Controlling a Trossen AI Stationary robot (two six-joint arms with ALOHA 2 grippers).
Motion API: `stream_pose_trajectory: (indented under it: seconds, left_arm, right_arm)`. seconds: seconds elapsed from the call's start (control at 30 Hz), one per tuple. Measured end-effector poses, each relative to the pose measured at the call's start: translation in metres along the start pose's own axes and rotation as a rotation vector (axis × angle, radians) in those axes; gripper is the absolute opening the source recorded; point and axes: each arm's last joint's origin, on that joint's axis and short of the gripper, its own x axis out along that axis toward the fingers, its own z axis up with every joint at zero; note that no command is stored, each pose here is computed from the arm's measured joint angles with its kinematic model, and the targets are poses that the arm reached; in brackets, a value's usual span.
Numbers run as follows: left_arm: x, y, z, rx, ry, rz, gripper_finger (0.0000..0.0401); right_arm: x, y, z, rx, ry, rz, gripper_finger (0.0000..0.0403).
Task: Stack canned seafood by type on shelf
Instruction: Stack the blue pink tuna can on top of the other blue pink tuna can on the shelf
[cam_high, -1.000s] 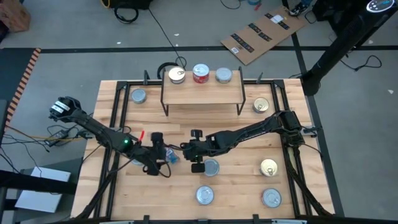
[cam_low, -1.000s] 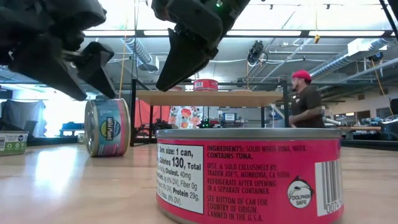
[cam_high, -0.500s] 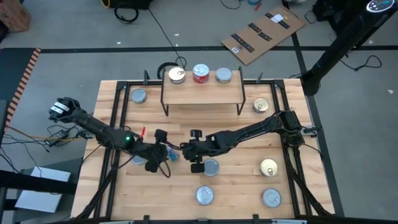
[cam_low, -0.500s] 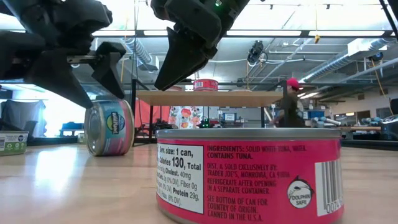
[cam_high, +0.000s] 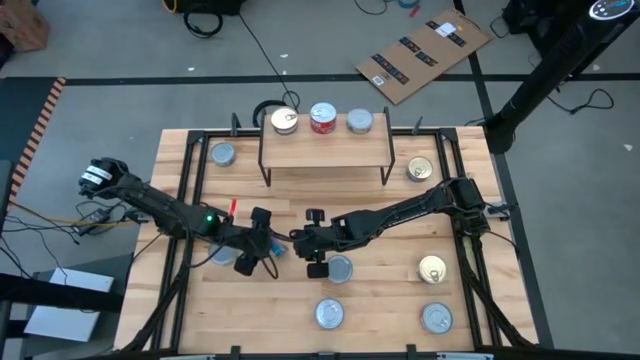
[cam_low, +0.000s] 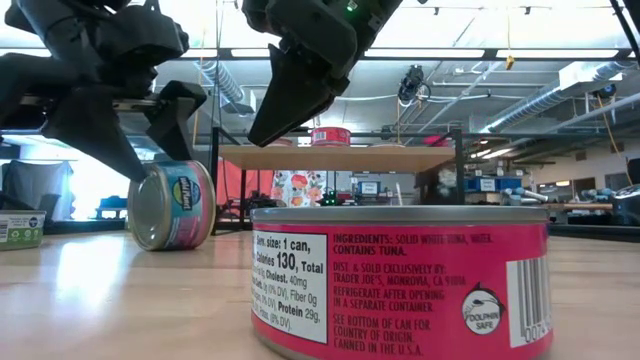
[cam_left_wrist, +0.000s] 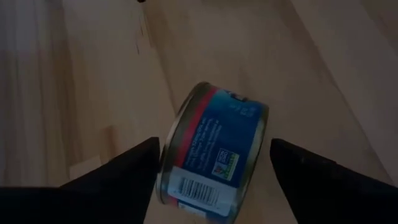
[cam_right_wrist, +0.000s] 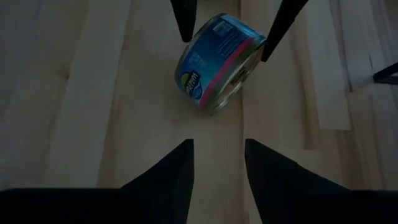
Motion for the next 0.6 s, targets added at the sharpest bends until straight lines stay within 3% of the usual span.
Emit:
stream_pose_trajectory:
  seconds: [0.23,0.6]
  left_arm:
    - [0.005,-0.002,-0.001,0.002,0.018,-0.002,0.0247]
    - [0.008,-0.002,0.005,0.007,0.084,-0.025,0.0208]
  right_arm:
    - [0.000,0.001,0.000,-0.002,0.001,0.019,0.0153]
    - [0.000,0.001,-0.001,-0.016,0.010,0.019,0.0153]
